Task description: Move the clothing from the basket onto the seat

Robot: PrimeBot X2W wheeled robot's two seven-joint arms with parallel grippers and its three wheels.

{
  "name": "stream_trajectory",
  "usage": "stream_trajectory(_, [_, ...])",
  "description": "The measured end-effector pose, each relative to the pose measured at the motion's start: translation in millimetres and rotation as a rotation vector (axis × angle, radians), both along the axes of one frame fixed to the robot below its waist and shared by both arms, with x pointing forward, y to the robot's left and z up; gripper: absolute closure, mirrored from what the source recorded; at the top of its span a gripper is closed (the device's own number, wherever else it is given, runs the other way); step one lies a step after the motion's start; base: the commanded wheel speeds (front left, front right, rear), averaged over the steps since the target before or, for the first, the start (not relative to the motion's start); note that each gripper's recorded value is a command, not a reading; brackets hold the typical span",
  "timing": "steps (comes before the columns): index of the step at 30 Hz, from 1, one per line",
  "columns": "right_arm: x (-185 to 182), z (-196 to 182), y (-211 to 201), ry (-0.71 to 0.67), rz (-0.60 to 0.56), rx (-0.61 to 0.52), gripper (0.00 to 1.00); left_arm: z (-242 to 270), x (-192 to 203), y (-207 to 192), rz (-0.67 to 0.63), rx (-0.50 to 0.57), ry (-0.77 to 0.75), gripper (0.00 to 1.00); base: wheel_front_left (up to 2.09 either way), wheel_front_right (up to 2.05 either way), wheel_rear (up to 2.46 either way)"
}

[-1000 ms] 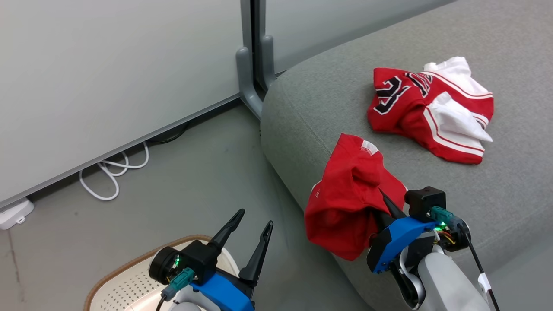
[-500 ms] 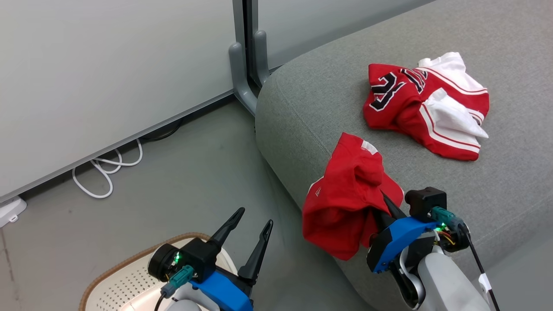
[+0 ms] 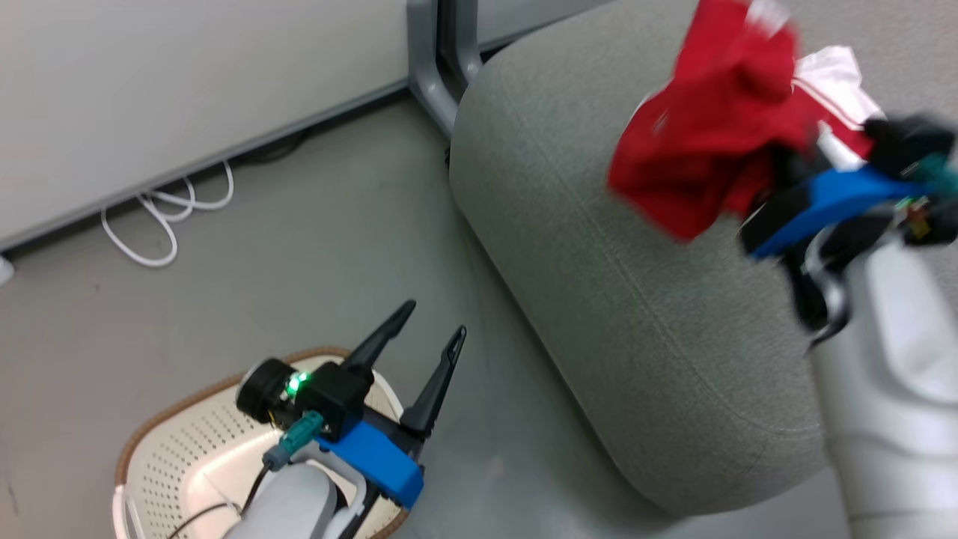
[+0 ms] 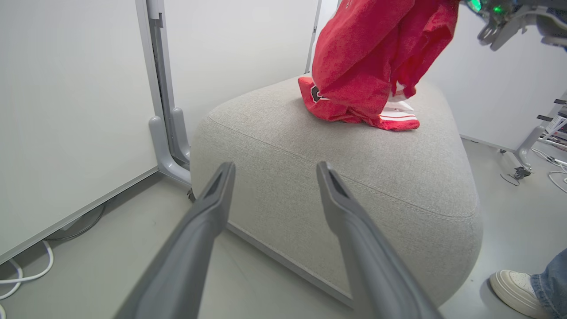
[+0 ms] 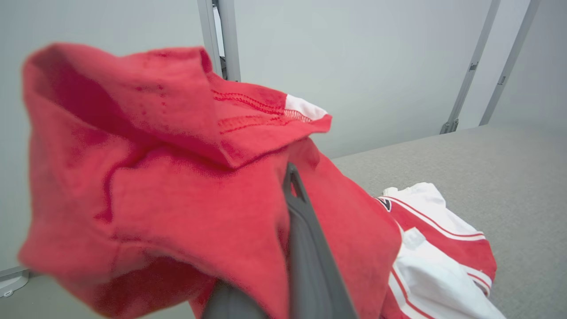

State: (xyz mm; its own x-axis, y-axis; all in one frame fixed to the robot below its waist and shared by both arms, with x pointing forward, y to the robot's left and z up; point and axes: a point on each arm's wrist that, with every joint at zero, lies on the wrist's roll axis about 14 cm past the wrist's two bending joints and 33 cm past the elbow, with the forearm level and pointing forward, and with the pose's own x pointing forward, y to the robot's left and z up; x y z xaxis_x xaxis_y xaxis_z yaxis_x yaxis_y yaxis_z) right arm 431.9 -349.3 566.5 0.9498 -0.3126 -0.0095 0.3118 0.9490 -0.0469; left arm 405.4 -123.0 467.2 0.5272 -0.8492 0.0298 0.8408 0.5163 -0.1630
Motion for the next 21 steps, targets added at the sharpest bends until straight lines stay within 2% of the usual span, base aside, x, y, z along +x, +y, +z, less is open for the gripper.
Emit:
stream_trajectory(6, [39.1, 59.8, -49.8, -0.103, -0.08, -0.08, 1.0, -14.7, 39.8, 7.8, 0.011, 0.0, -0.034, 0.0, 0.0, 0.0, 0.0])
stream_trajectory(10, [62.4, 65.9, -76.0, -0.114, -0.132, -0.11, 1.0, -32.6, 69.7, 16.4, 0.032, 0.012, -0.037, 0.0, 0.0, 0.0, 0.0])
stream_trajectory(14, [75.7, 34.2, -106.0, -0.062, -0.209, -0.113, 1.0, -53.2, 97.1, 22.4, 0.05, 0.018, -0.031, 0.0, 0.0, 0.0, 0.0])
stream_trajectory(21, [80.3, -74.3, -136.6, 0.112, -0.313, -0.04, 1.0, -93.9, 119.0, 29.8, 0.066, 0.019, 0.01, 0.0, 0.0, 0.0, 0.0])
